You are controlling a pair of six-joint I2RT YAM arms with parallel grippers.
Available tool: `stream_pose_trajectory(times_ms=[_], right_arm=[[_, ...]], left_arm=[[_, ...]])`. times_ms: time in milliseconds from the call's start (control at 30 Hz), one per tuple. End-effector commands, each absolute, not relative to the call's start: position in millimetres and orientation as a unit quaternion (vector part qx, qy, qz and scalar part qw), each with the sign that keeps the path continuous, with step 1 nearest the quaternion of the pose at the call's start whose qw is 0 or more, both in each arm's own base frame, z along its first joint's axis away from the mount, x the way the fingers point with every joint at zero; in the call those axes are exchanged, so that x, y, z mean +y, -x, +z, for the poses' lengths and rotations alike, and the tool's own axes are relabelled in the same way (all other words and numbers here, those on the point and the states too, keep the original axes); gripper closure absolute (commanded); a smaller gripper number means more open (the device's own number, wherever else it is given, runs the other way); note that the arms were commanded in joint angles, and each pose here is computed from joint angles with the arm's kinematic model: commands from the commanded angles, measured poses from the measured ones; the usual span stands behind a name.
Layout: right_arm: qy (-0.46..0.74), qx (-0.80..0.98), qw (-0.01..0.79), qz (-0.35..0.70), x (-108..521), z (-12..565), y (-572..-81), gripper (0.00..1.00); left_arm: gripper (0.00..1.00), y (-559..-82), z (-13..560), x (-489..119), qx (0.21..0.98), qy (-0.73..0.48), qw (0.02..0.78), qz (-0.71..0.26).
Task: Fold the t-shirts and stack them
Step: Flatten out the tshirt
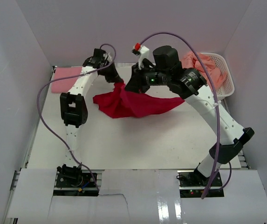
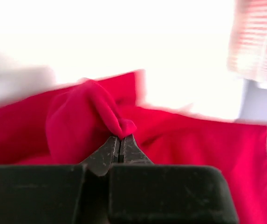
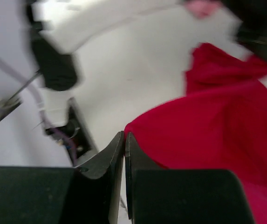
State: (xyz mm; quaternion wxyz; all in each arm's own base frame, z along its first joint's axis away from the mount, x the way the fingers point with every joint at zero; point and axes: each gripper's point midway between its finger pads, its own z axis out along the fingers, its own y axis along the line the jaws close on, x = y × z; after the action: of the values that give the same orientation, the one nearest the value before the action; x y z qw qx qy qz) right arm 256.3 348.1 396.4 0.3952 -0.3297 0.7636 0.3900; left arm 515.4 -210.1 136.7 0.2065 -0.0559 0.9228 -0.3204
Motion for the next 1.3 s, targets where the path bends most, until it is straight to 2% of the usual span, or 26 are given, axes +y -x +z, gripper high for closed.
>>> stream_pose_trajectory(times_ms=[0, 67, 100, 133, 233, 333, 400, 433, 533, 567, 600, 633, 667, 700, 767, 833, 867, 900, 933, 967, 1000, 1033, 1067, 1100, 1133, 1267], right_arm=[[0.424, 0.667, 0.361, 0.495, 379, 454, -169, 0.92], [0.451, 0.623, 0.356, 0.531, 386, 478, -139, 0.92], [0.461, 0.61, 0.347, 0.543, 388, 480, -129, 0.92], [0.479, 0.585, 0.333, 0.563, 389, 482, -112, 0.92], [0.494, 0.572, 0.308, 0.578, 393, 470, -100, 0.92], [0.507, 0.542, 0.299, 0.599, 393, 472, -90, 0.92], [0.502, 0.556, 0.294, 0.593, 400, 459, -97, 0.8], [0.498, 0.57, 0.291, 0.585, 406, 449, -103, 0.64], [0.493, 0.59, 0.29, 0.57, 411, 431, -115, 0.34], [0.49, 0.597, 0.289, 0.566, 412, 425, -119, 0.27], [0.487, 0.6, 0.292, 0.564, 411, 424, -122, 0.21], [0.48, 0.603, 0.305, 0.559, 407, 427, -129, 0.2], [0.471, 0.611, 0.318, 0.552, 403, 428, -136, 0.19], [0.458, 0.626, 0.333, 0.537, 399, 424, -147, 0.19], [0.425, 0.647, 0.368, 0.515, 379, 428, -170, 0.19], [0.372, 0.69, 0.404, 0.472, 354, 419, -205, 0.16], [0.35, 0.709, 0.417, 0.448, 343, 411, -221, 0.16], [0.337, 0.725, 0.42, 0.43, 335, 402, -230, 0.16], [0.325, 0.742, 0.423, 0.406, 324, 390, -243, 0.16], [0.315, 0.767, 0.41, 0.38, 316, 373, -248, 0.16], [0.296, 0.789, 0.415, 0.342, 307, 360, -262, 0.16], [0.286, 0.812, 0.4, 0.314, 303, 340, -272, 0.16], [0.277, 0.836, 0.377, 0.288, 296, 321, -274, 0.16], [0.265, 0.857, 0.358, 0.259, 292, 298, -283, 0.16], [0.253, 0.873, 0.334, 0.247, 290, 279, -282, 0.17], [0.225, 0.917, 0.257, 0.207, 274, 205, -268, 0.18]], left_arm=[[1.0, -525, 269, -284, 0.845, -0.028, 0.287, -0.45], [0.99, -520, 296, -298, 0.815, -0.025, 0.271, -0.511], [0.99, -521, 331, -303, 0.781, -0.05, 0.313, -0.539], [1.0, -515, 335, -312, 0.763, -0.058, 0.298, -0.571], [1.0, -496, 358, -332, 0.736, -0.096, 0.289, -0.604], [1.0, -451, 388, -350, 0.684, -0.175, 0.25, -0.663], [1.0, -422, 385, -350, 0.648, -0.213, 0.202, -0.703], [1.0, -412, 394, -346, 0.638, -0.223, 0.203, -0.708], [1.0, -398, 396, -339, 0.629, -0.247, 0.192, -0.712], [0.93, -391, 401, -336, 0.611, -0.271, 0.209, -0.714], [0.77, -386, 403, -330, 0.616, -0.257, 0.183, -0.722], [0.48, -379, 412, -323, 0.593, -0.283, 0.212, -0.723], [0.3, -378, 413, -318, 0.592, -0.277, 0.209, -0.728], [0.02, -386, 407, -305, 0.605, -0.246, 0.197, -0.731], [0.02, -396, 407, -284, 0.612, -0.22, 0.214, -0.729], [0.02, -410, 409, -238, 0.622, -0.176, 0.275, -0.711], [0.02, -425, 401, -212, 0.649, -0.123, 0.271, -0.7], [0.02, -417, 410, -203, 0.658, -0.122, 0.29, -0.685], [0.02, -429, 409, -194, 0.66, -0.15, 0.363, -0.64], [0.02, -433, 385, -186, 0.715, -0.072, 0.32, -0.617], [0.02, -429, 391, -185, 0.732, -0.074, 0.352, -0.579], [0.02, -444, 391, -175, 0.752, -0.08, 0.428, -0.495], [0.02, -430, 374, -184, 0.786, -0.065, 0.402, -0.465], [0.02, -417, 382, -182, 0.792, -0.068, 0.425, -0.432], [0.02, -416, 357, -173, 0.822, -0.055, 0.429, -0.371], [0.02, -367, 307, -181, 0.868, -0.061, 0.398, -0.292]])
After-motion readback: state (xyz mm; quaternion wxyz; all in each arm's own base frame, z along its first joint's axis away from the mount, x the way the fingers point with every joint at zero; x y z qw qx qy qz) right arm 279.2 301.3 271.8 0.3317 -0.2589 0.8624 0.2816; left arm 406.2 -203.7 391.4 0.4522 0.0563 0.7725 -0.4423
